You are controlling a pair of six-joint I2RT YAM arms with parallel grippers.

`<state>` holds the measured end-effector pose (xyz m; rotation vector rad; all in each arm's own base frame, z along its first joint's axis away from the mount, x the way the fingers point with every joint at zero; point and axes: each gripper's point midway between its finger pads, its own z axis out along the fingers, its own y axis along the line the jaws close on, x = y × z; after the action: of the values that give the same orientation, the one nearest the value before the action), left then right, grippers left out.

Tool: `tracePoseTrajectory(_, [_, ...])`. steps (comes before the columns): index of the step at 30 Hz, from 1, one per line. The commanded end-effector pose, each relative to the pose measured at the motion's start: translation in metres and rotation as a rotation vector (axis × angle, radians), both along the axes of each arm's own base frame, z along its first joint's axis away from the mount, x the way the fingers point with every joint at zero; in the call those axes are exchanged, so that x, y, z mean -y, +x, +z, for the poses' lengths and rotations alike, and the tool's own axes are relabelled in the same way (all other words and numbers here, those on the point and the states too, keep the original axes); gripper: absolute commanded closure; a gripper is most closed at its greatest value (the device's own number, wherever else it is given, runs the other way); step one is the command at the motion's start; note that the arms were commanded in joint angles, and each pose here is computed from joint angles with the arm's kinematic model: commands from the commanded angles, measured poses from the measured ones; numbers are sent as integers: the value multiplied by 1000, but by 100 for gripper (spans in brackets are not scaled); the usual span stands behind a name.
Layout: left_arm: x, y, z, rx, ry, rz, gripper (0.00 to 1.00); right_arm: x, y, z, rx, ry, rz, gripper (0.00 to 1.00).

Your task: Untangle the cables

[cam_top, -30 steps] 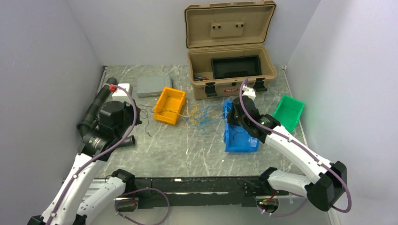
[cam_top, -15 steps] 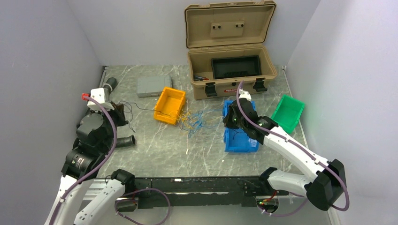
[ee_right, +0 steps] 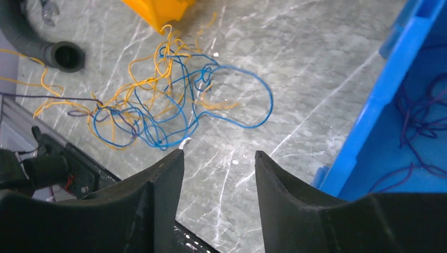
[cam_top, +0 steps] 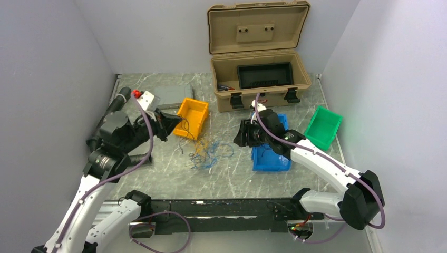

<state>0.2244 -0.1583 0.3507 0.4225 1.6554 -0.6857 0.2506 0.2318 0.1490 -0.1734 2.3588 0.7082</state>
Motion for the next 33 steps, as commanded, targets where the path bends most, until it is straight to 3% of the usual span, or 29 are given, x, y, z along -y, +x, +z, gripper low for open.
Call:
tracePoseTrajectory(1, [38,-31,39,101,-63,-307,100,-22,-5,34,120,130,136,42])
tracePoseTrajectory(15, [70,-43,39,85,-39,-432,100,-29,-18,76,291,238,224,15])
tracePoseTrajectory(29, [88,-41,42,77,-11,-458,100,-28,-27,89,370,258,257,4])
tracePoseTrajectory(33, [88,-37,44,69,-8,-440,100,-37,-44,97,436,321,376,4])
